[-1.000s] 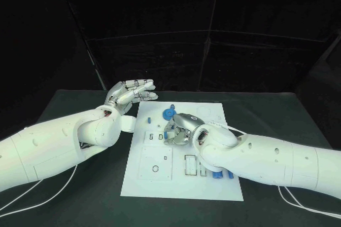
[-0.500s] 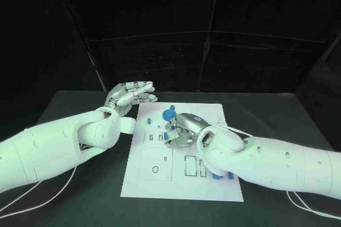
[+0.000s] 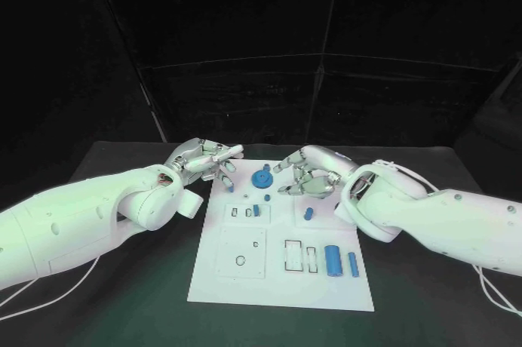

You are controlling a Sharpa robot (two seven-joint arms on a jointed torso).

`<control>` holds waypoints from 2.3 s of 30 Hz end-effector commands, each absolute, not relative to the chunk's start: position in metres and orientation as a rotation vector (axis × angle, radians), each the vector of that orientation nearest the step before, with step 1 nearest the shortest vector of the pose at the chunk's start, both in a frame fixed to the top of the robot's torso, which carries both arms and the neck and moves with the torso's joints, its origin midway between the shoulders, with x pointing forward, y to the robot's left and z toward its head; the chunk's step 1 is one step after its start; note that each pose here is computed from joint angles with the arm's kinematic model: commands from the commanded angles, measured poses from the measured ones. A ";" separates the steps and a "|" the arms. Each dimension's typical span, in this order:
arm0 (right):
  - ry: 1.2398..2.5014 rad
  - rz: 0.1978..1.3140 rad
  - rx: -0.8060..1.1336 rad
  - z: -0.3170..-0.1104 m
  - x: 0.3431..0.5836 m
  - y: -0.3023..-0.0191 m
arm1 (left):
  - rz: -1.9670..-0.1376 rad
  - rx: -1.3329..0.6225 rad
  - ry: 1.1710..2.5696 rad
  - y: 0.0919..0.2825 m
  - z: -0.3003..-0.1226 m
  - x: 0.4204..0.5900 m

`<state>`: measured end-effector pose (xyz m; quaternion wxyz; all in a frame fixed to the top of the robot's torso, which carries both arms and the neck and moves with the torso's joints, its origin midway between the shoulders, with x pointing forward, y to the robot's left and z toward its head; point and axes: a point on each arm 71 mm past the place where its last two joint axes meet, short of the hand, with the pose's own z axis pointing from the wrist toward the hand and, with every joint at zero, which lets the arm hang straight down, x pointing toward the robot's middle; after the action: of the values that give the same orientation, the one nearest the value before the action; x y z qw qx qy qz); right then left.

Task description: Assemble the parts on the task board

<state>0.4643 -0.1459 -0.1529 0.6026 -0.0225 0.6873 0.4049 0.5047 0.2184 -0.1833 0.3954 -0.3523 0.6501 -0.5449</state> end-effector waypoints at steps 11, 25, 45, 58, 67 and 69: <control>1.584 1.160 0.310 -0.125 0.493 -0.212 | -0.621 -0.359 2.242 0.200 -0.186 0.512; 1.564 1.192 0.386 -0.125 0.511 -0.220 | -0.372 -0.164 2.346 0.157 -0.189 0.521; 1.561 1.165 0.414 -0.128 0.521 -0.218 | -0.306 -0.059 2.361 0.124 -0.192 0.522; 1.576 1.161 0.415 -0.129 0.523 -0.215 | -0.291 -0.027 2.389 0.118 -0.194 0.523; 1.579 1.161 0.414 -0.129 0.523 -0.213 | -0.284 -0.009 2.404 0.116 -0.196 0.522; 1.580 1.161 0.414 -0.130 0.523 -0.213 | -0.284 -0.006 2.405 0.115 -0.196 0.522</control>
<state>0.5234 -0.2143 -0.1308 0.5416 0.1752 0.6636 0.4854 0.5227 0.1150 -0.1959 0.3575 -0.0113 0.9264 -0.1175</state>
